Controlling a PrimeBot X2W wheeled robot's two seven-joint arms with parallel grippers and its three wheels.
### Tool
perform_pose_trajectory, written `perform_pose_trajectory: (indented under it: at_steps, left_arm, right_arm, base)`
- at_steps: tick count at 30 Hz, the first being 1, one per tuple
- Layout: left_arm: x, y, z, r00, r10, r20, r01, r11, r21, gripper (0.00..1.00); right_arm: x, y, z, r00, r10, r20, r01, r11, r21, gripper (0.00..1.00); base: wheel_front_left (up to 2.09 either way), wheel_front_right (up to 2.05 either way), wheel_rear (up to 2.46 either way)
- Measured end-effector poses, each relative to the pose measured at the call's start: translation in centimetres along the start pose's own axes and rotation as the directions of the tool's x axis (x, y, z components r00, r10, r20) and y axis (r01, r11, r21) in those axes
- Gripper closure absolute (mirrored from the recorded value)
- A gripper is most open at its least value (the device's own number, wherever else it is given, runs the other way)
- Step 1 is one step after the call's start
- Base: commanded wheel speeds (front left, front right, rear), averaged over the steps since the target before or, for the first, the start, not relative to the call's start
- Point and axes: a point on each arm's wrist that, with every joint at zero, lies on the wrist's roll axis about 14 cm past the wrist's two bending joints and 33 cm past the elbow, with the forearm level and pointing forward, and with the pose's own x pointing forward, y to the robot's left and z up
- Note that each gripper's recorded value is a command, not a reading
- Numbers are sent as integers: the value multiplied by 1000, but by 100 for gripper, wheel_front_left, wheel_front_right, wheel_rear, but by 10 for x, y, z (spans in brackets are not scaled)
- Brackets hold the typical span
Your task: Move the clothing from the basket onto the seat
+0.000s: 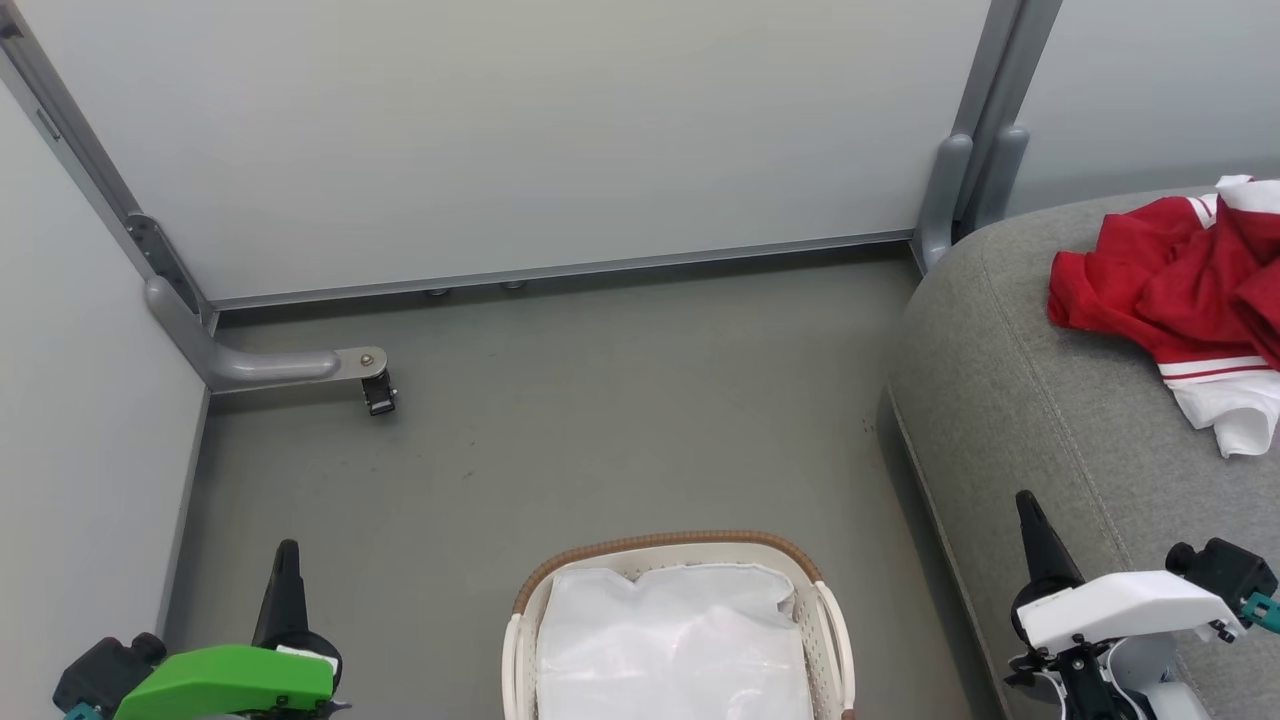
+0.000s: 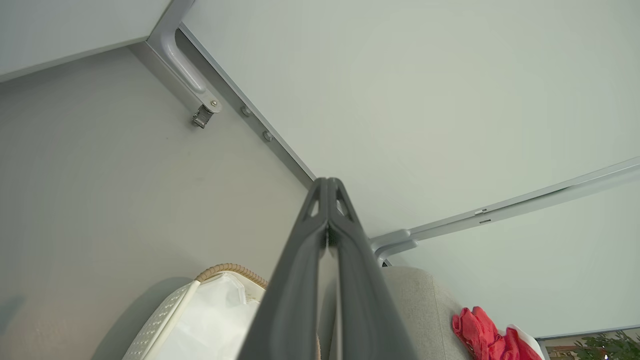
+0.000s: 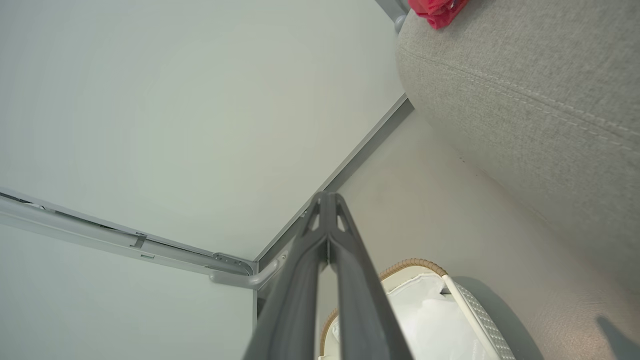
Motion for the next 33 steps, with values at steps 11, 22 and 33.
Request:
perform_pose_trajectory:
  at_steps: [11, 22, 33]
  left_arm:
    - [5, -5, 6, 1000, -15, 5, 16, 994, -107, 100]
    - [8, -11, 10, 999, -35, 6, 35, 978, -204, 100]
    - [11, -15, 15, 999, -51, 13, 52, 956, -288, 100]
  right_arm:
    - [3, 2, 5, 1000, 3, 5, -4, 992, 123, 100]
    - [5, 4, 9, 1000, 12, 8, -13, 973, 231, 100]
    - [6, 5, 12, 1000, 19, 10, -21, 945, 326, 100]
  base:
    - [0, 0, 0]
    - [0, 0, 0]
    - [0, 0, 0]
